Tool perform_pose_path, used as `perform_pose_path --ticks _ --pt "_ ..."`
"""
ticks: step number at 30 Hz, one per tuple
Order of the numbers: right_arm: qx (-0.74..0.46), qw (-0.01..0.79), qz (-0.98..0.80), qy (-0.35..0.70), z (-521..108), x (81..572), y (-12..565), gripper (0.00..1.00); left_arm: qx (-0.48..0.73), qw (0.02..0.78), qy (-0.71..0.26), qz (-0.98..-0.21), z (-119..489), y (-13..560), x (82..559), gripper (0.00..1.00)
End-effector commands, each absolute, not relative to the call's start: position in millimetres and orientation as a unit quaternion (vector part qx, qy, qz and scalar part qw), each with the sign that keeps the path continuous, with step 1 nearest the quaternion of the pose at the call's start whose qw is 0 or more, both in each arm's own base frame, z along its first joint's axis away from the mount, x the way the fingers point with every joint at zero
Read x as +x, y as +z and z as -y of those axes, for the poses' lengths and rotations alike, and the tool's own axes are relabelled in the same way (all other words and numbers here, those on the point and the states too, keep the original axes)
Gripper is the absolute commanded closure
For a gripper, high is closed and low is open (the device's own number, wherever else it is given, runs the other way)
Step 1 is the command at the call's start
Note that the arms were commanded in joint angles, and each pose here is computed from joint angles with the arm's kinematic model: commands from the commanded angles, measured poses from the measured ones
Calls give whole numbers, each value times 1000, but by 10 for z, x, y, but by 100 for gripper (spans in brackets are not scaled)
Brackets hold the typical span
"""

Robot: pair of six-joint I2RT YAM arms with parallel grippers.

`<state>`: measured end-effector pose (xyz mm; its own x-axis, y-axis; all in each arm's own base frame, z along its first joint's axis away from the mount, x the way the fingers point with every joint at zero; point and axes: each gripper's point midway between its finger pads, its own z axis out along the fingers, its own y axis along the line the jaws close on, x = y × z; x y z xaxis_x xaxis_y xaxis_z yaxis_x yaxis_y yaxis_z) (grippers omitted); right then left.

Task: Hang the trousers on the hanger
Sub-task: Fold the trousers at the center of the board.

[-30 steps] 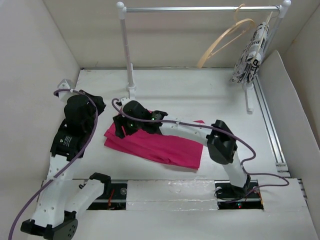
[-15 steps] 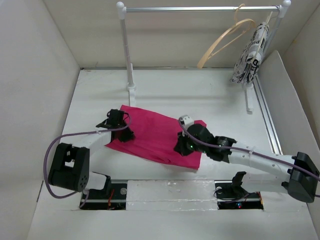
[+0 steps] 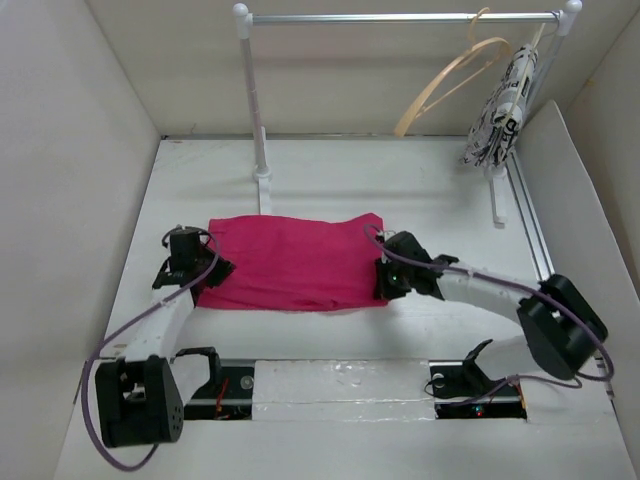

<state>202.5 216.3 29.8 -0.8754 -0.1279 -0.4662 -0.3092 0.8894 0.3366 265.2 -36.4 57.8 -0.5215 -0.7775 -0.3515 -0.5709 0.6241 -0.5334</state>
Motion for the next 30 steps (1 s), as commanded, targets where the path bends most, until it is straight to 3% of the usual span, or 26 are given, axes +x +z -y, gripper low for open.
perform_pose_path --ticks 1,3,7,10,13,15,19,23,27,30 --pt "-193 259 -931 172 -2250 2469 493 100 -405 331 -182 -833 290 919 2708 88" --pt "-222 271 -921 172 -2329 2537 763 100 -389 375 -212 -814 323 1330 2832 87" --pt "-248 310 -888 232 -2500 2508 1341 97 -305 383 -263 -831 760 1665 2962 87" --pt "-250 349 -855 291 -2706 2657 1617 94 -259 377 -287 -841 1098 1669 3018 86" --pt "-247 370 -833 329 -2888 3025 1563 99 -195 354 -300 -864 1589 1529 2999 86" --pt "-239 392 -813 359 -3042 3370 1463 100 -175 307 -275 -894 1807 1156 2956 87" --pt "-168 386 -851 313 -2719 3757 928 100 -217 267 -213 -915 1571 656 2839 88" --pt "-115 391 -848 339 -2534 3847 779 100 -272 252 -147 -917 1059 381 2670 89" --pt "-156 391 -837 350 -2679 3809 1119 99 -266 276 -174 -907 996 622 2678 88" --pt "-206 401 -816 362 -2856 3689 1723 83 -247 305 -226 -892 1151 1000 2759 88"
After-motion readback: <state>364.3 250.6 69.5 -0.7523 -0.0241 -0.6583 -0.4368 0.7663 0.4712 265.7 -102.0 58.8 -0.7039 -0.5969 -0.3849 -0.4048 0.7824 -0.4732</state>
